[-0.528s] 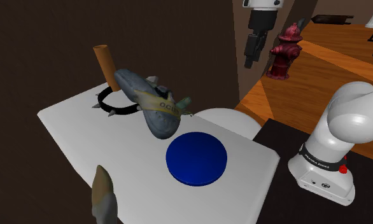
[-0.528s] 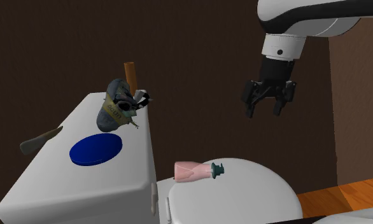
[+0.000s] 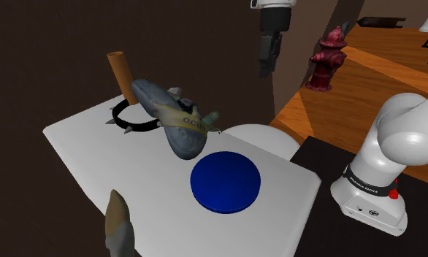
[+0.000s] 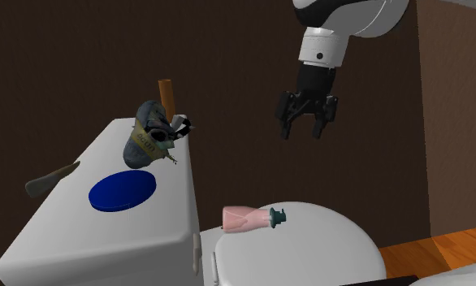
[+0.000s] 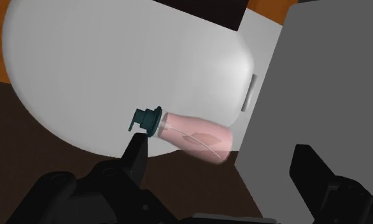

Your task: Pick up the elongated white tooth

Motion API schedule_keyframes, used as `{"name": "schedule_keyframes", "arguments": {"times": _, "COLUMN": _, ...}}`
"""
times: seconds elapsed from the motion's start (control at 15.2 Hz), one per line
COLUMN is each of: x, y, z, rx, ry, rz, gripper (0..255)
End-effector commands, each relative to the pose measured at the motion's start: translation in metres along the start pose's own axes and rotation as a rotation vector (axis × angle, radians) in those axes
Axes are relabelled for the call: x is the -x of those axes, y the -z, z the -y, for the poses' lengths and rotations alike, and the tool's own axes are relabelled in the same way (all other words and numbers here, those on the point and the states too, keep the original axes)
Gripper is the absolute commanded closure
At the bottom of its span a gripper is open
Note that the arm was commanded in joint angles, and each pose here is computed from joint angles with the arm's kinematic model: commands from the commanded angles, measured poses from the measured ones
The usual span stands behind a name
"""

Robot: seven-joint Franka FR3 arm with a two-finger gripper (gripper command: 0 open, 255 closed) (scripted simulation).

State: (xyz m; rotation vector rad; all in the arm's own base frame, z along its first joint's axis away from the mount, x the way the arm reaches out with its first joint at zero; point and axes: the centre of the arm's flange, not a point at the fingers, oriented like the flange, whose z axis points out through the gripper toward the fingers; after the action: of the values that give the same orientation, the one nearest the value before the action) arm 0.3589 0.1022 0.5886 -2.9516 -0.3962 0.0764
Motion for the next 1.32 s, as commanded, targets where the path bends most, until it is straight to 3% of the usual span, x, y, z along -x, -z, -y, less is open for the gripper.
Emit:
{"name": "schedule_keyframes", "arguments": {"times": 0.0, "x": -0.020, "y": 0.001, "z": 0.014, "rx": -0.031, "ry": 0.043, "rz": 0.019, "gripper": 0}}
{"name": "schedule_keyframes", "arguments": {"times": 1.25, "x": -0.166, "y": 0.029, "z": 0.200, "rx": -0.317, "ry": 0.445, "rz": 0.196, "gripper": 0}}
